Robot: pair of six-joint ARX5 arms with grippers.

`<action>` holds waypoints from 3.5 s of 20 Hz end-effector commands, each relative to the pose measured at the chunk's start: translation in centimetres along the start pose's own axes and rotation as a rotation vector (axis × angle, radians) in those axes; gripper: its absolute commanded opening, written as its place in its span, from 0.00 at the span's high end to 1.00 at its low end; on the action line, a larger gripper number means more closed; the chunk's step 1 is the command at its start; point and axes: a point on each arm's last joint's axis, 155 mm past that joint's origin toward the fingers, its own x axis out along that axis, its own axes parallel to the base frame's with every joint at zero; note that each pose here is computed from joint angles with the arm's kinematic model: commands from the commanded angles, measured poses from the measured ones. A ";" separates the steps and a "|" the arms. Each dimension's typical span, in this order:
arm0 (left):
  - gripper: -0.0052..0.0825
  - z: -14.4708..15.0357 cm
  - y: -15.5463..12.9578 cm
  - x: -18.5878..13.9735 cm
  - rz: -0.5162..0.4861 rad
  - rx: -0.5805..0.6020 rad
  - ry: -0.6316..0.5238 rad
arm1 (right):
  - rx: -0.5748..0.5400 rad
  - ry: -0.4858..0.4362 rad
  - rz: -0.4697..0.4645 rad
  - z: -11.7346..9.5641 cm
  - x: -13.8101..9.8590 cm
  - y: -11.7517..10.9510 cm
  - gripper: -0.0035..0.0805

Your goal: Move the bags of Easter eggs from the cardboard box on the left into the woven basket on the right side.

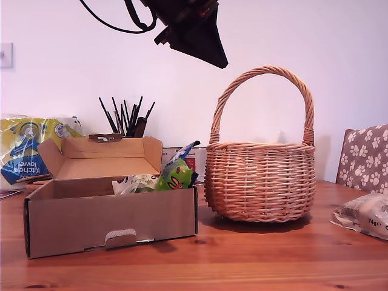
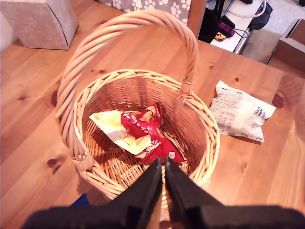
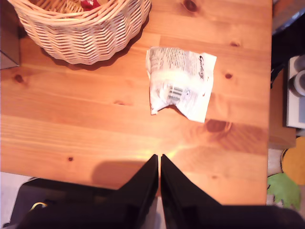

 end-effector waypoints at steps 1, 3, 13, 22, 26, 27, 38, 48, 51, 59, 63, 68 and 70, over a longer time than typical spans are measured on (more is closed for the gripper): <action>0.95 0.2 -0.3 -0.3 -0.003 0.002 -0.009 | -0.032 0.026 -0.006 0.1 1.1 0.0 0.97; 0.95 0.2 -0.3 -0.3 -0.003 0.002 -0.010 | -0.047 0.080 -0.019 0.2 2.8 -0.3 0.97; 0.68 -4.2 -2.0 -2.1 -0.055 -0.044 0.169 | 0.065 0.233 -0.063 -0.1 8.1 -2.9 0.64; 0.70 -5.0 -3.4 -4.2 -0.098 -0.059 0.208 | 0.070 0.345 -0.034 -0.8 13.0 -2.6 0.26; 0.71 -5.7 -3.9 -4.5 -0.116 -0.073 0.239 | 0.039 0.345 -0.027 -0.1 16.1 -2.3 0.26; 0.73 -5.7 -4.0 -4.6 -0.117 -0.071 0.239 | 0.037 0.333 -0.027 0.2 16.8 -2.3 0.26; 0.74 -5.1 -4.5 -5.6 -0.130 -0.067 0.217 | -0.006 0.414 -0.027 -1.6 23.6 -2.2 0.24; 0.74 -4.8 -4.6 -5.9 -0.127 -0.067 0.207 | 0.040 0.474 -0.017 -3.1 23.4 -1.8 0.89; 0.74 -4.8 -4.6 -5.9 -0.127 -0.066 0.206 | 0.061 0.470 -0.020 -2.8 22.3 -1.7 0.89; 0.74 -4.4 -4.4 -5.8 -0.122 -0.062 0.187 | 0.087 0.099 0.018 4.4 11.1 -0.3 0.89; 0.74 -3.8 -4.2 -5.7 -0.118 -0.054 0.165 | 0.098 -0.109 0.105 6.5 4.8 3.3 0.89; 0.74 -3.5 -4.2 -5.6 -0.116 -0.051 0.153 | 0.048 -0.343 0.132 10.0 1.1 7.2 0.89; 0.74 -3.4 -4.2 -5.6 -0.115 -0.050 0.149 | 0.041 -0.389 0.113 11.4 1.4 7.7 0.89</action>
